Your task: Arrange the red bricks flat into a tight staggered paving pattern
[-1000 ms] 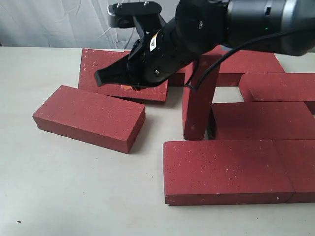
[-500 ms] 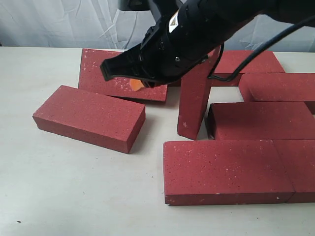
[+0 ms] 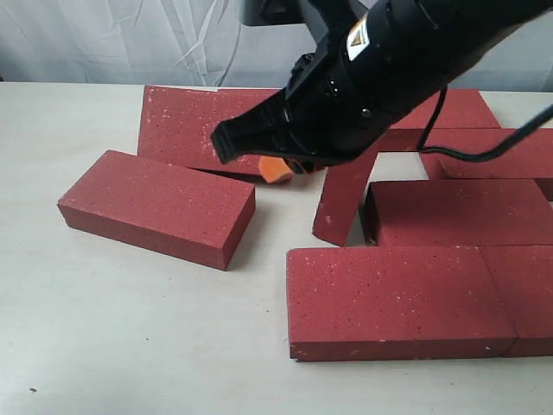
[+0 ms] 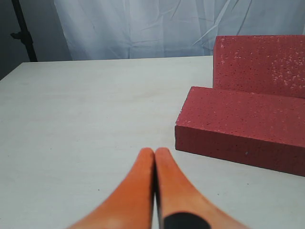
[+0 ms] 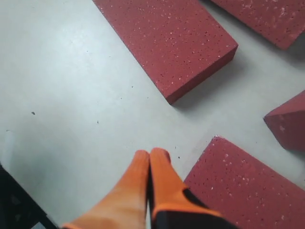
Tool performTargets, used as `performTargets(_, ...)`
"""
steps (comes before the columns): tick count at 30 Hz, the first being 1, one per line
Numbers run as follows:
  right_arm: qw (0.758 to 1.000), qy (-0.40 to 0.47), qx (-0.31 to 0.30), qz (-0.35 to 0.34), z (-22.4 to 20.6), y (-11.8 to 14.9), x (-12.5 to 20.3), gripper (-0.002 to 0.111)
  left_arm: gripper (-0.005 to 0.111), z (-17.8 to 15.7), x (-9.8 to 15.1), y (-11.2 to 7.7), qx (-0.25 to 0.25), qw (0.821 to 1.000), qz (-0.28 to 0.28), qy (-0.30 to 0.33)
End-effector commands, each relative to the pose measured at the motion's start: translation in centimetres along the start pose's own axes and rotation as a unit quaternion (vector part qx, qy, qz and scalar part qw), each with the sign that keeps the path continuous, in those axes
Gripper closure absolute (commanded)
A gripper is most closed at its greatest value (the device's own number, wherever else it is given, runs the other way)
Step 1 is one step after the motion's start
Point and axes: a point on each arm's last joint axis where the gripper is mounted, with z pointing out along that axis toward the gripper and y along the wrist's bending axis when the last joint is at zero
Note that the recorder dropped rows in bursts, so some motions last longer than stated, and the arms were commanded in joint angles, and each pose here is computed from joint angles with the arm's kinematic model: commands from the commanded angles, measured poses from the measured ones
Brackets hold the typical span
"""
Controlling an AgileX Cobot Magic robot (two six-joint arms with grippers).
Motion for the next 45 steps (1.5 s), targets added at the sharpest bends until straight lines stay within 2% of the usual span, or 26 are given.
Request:
performTargets(1, 1.0, -0.012, 0.003, -0.004, -1.1, -0.2, 1.1, 0.109, 0.107, 0.0, 0.0, 0.0, 0.0, 1.0, -0.003, -0.003)
performTargets(11, 1.0, -0.027, 0.011, -0.01, -1.9, -0.5, 2.2, 0.109, 0.107, 0.0, 0.0, 0.0, 0.0, 1.0, -0.003, -0.003)
performTargets(15, 0.999, -0.033, 0.037, -0.011, -2.4, -0.9, 2.2, 0.109, 0.107, 0.0, 0.0, 0.0, 0.0, 1.0, -0.003, -0.003)
performTargets(24, 0.996, -0.023, 0.071, 0.052, -3.3, -4.3, 2.1, 0.109, 0.107, 0.0, 0.0, 0.0, 0.0, 1.0, -0.003, -0.003)
performTargets(37, 0.983, -0.056, 0.126, 0.117, -6.5, -9.5, 2.3, 0.109, 0.107, 0.0, 0.0, 0.0, 0.0, 1.0, -0.003, -0.008)
performTargets(41, 0.982, -0.059, 0.133, 0.124, -6.7, -10.1, 2.3, 0.109, 0.107, -0.1, -1.0, 0.0, -0.002, 0.998, -0.003, -0.064)
performTargets(44, 0.982, -0.062, 0.133, 0.122, -6.5, -10.2, 2.4, 0.109, 0.107, -0.3, -2.3, 0.1, -0.004, 0.991, -0.003, -0.134)
performTargets(45, 0.982, -0.059, 0.128, 0.126, -6.0, -10.3, 2.7, 0.109, 0.107, -0.6, -3.2, 0.1, -0.005, 0.983, -0.003, -0.184)
